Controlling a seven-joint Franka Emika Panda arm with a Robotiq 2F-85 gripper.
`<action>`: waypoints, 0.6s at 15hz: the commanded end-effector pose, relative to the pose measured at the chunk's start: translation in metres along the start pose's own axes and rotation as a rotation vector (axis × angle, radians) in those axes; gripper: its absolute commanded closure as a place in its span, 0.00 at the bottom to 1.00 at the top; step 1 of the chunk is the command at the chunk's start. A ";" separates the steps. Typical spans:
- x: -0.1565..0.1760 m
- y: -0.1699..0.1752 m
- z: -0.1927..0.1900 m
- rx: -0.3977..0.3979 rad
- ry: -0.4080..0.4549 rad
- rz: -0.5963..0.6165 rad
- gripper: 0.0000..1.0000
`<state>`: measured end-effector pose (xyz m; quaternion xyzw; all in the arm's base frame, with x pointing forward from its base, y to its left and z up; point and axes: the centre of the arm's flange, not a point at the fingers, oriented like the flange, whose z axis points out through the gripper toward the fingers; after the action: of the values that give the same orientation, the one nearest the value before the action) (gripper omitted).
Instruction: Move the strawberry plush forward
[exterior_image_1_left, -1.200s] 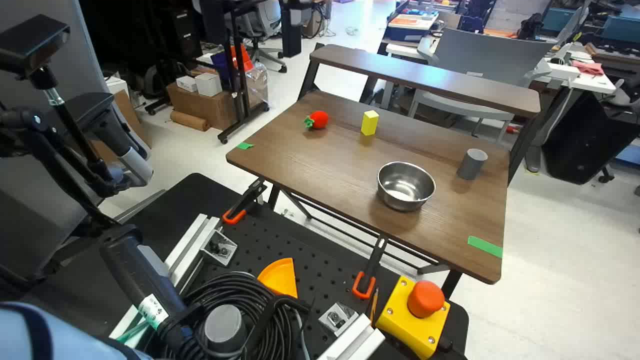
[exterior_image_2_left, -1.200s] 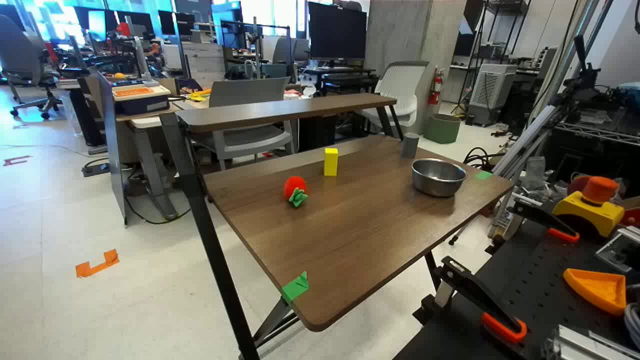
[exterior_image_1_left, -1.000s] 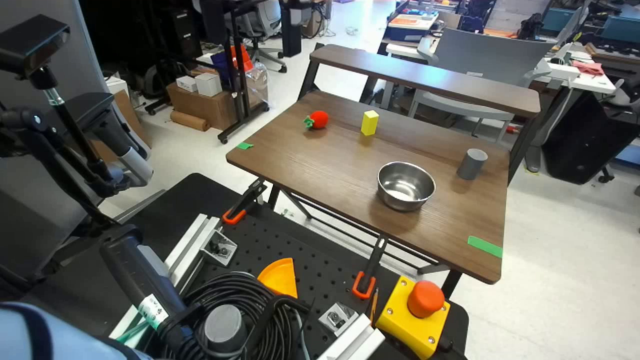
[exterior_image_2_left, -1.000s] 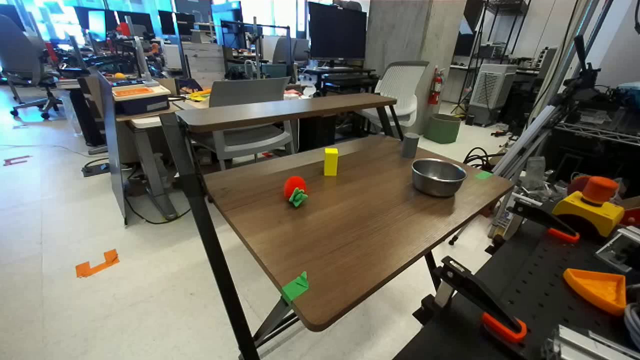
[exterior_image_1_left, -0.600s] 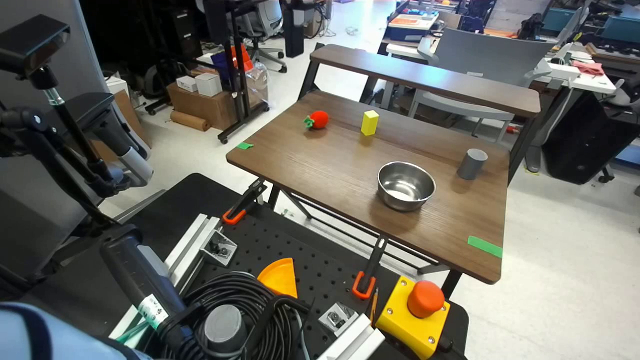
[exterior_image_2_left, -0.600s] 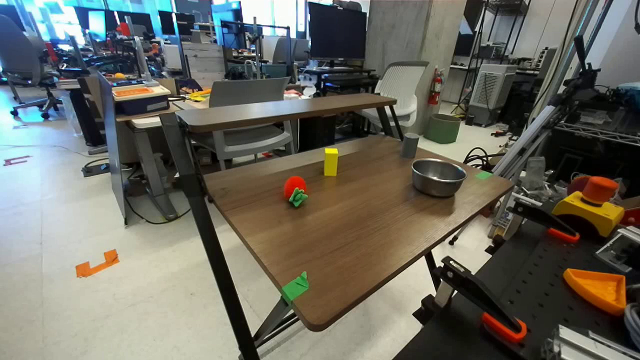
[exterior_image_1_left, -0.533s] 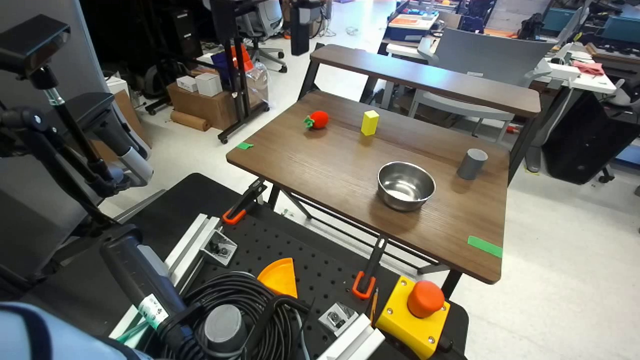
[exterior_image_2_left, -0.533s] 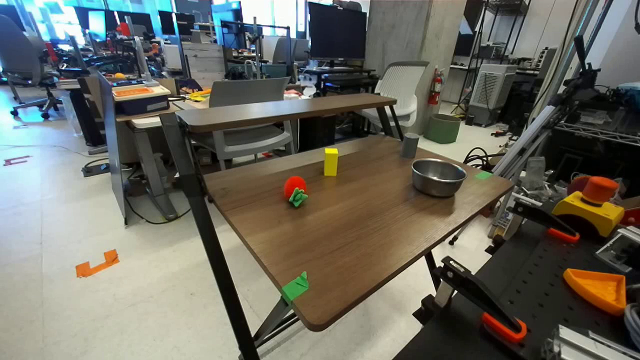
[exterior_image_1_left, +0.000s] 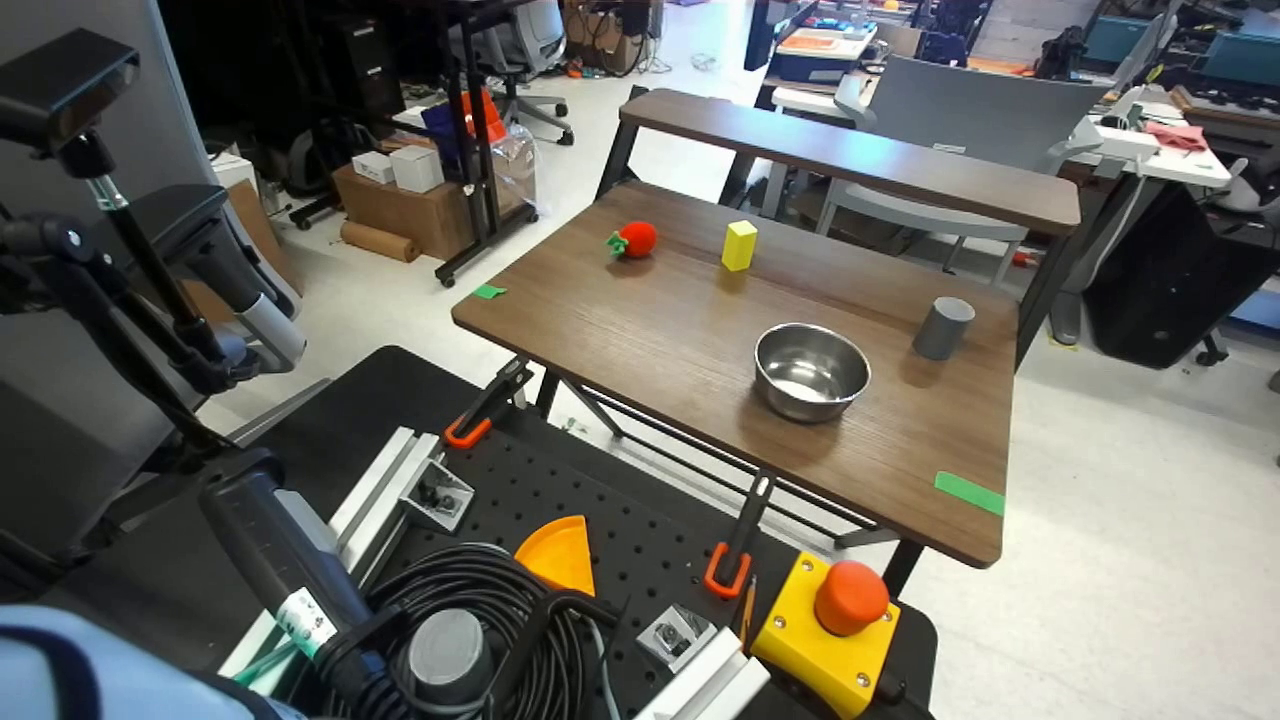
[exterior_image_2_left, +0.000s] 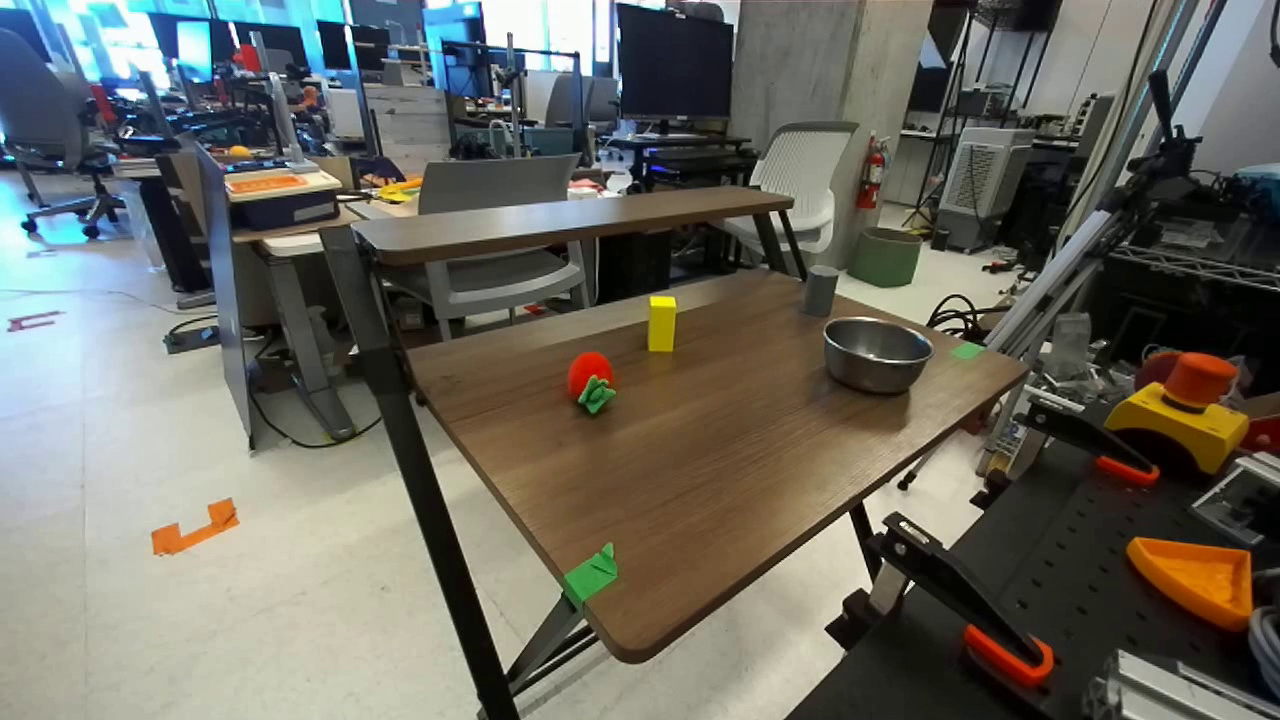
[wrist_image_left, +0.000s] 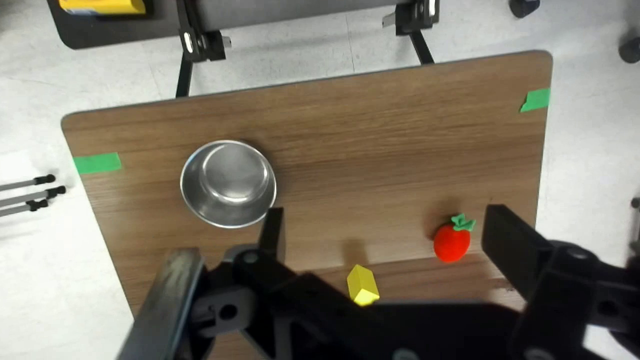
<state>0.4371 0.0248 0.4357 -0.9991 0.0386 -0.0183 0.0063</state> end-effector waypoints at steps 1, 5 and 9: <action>0.085 -0.026 0.030 0.034 0.016 -0.005 0.00; 0.141 -0.073 0.084 0.091 0.035 -0.046 0.00; 0.182 -0.130 0.141 0.130 -0.002 -0.098 0.00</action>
<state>0.5806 0.1085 0.3314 -0.9983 -0.0012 -0.0271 0.0510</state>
